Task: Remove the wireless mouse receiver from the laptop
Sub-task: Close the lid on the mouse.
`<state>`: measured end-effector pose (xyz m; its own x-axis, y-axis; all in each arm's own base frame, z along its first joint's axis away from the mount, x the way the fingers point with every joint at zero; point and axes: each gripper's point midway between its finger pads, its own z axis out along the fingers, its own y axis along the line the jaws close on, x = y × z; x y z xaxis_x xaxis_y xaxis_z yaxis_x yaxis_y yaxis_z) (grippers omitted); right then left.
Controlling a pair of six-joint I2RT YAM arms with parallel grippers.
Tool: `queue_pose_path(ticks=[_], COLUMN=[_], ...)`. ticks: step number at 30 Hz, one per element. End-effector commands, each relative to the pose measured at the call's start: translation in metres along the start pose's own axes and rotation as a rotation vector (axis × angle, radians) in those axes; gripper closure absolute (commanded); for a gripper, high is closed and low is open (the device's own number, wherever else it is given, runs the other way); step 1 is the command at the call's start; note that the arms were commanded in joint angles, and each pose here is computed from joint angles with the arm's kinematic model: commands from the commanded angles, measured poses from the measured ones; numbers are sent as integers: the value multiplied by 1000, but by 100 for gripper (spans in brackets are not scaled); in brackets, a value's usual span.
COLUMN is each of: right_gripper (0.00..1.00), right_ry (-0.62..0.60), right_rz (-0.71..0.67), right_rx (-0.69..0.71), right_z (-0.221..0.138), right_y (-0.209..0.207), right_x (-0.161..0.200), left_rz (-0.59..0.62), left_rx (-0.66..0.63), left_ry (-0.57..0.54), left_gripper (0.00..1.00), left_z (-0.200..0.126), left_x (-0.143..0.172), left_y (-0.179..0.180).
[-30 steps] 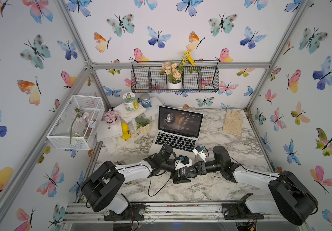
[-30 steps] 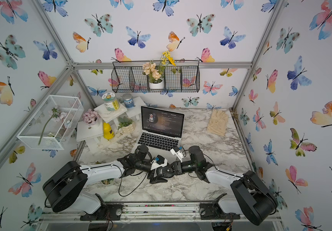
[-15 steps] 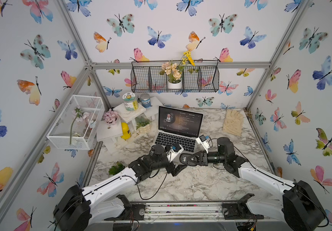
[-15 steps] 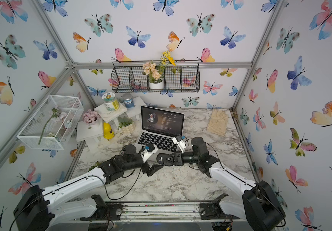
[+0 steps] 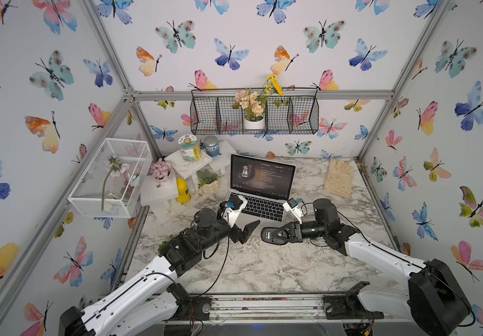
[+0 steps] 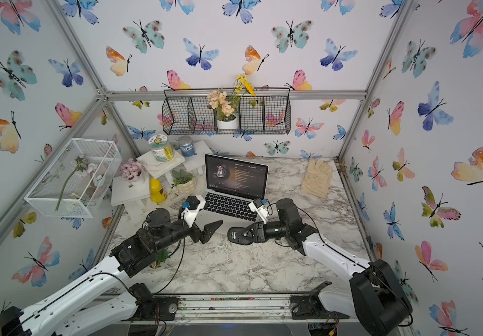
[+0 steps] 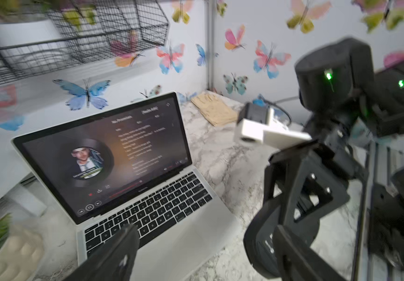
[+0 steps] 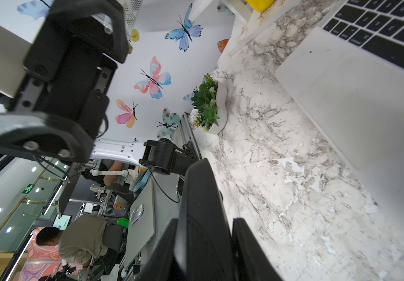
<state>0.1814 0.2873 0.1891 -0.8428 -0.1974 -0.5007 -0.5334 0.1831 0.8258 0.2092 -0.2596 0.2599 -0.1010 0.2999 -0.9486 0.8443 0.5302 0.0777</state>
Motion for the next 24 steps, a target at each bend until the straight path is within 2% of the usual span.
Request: queue_pose_path(ticks=[1,3,5,7,11,24], right_gripper=[83,83,83,83,83,84], right_ry=[23,29,29,38,47,83], right_rz=[-35,-26,-23,-12,-13,-32], right_rx=[-109,-120,-115,-116,-129,-154], right_z=[-7,-9,-11,-11,-10,4], right_y=[34,39,41,43,51,66], right_x=[-4,-3,-2,-1,1,5], left_rz=[316,453,496,516,529,530], left_rx=[230,337,324,276,297,300], left_ry=[69,10,-77,-117,-100,-146], left_gripper=[12,14,13,12,12,13], left_z=[-8,-21,-26,-27,-22,-2], left_x=[25,30,26,21,22,8], left_y=[-46,-69,-72,-67,-69,-69])
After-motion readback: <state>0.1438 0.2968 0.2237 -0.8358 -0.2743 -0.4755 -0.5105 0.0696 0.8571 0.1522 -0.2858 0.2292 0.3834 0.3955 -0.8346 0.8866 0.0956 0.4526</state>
